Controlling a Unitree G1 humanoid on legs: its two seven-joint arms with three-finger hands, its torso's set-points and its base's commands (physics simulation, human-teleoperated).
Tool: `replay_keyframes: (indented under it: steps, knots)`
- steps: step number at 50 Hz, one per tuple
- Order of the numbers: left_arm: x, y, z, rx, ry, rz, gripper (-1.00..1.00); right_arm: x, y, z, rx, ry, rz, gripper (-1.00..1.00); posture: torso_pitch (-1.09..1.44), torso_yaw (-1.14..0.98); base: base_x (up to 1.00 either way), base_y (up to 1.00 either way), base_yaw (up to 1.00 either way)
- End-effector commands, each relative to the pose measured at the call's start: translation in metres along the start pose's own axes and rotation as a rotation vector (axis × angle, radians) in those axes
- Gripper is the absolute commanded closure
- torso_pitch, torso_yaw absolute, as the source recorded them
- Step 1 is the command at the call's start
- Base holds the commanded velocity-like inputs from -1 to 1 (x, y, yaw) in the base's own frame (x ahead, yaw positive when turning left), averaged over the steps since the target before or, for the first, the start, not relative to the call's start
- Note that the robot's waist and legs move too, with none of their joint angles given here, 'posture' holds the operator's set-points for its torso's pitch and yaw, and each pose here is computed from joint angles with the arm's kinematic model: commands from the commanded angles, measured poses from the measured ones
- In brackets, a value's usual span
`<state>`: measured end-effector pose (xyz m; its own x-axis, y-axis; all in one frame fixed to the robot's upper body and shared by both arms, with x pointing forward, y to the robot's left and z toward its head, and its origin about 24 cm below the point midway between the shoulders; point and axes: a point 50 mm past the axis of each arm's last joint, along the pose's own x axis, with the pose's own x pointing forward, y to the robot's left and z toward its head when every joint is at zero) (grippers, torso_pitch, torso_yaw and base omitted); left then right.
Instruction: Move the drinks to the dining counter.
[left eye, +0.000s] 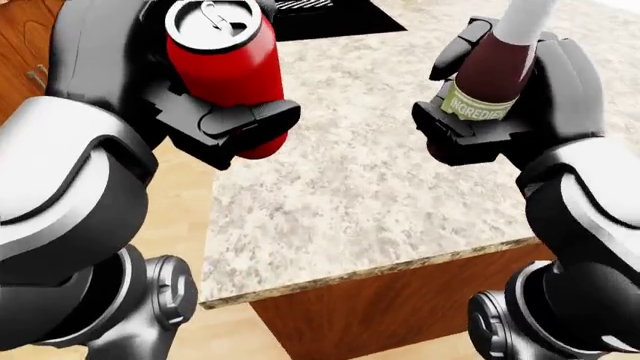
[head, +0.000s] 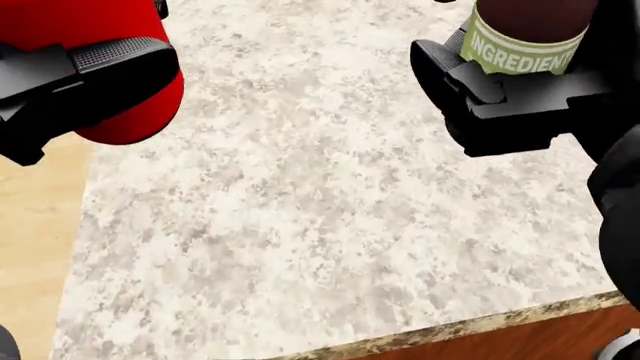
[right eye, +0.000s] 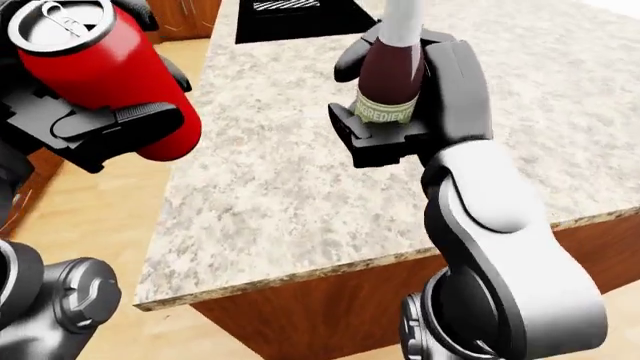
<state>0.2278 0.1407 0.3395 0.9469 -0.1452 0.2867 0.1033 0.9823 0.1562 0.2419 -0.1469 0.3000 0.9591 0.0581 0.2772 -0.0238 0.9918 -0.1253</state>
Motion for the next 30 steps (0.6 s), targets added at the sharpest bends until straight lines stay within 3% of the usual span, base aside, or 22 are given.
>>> replay_keyframes:
  steps: [1, 8, 18, 30]
  knots:
    - [-0.003, 0.004, 0.008, 0.003, -0.037, 0.035, 1.00, 0.000, 0.001, 0.010, -0.014, -0.070, 0.006, 1.00, 0.00, 0.00, 0.00, 0.00, 0.00]
    - [-0.004, 0.008, 0.010, 0.009, -0.035, 0.036, 1.00, 0.014, 0.003, -0.016, -0.047, 0.017, 0.009, 1.00, 0.00, 0.00, 0.00, 0.00, 0.00]
    - [-0.013, 0.015, 0.017, 0.005, -0.039, 0.051, 1.00, 0.030, -0.003, -0.050, -0.050, 0.121, -0.056, 1.00, 0.00, 0.00, 0.00, 0.00, 0.00]
    - [-0.015, 0.016, 0.017, 0.005, -0.039, 0.055, 1.00, 0.034, -0.012, -0.072, -0.060, 0.155, -0.122, 1.00, 0.00, 0.00, 0.00, 0.00, 0.00]
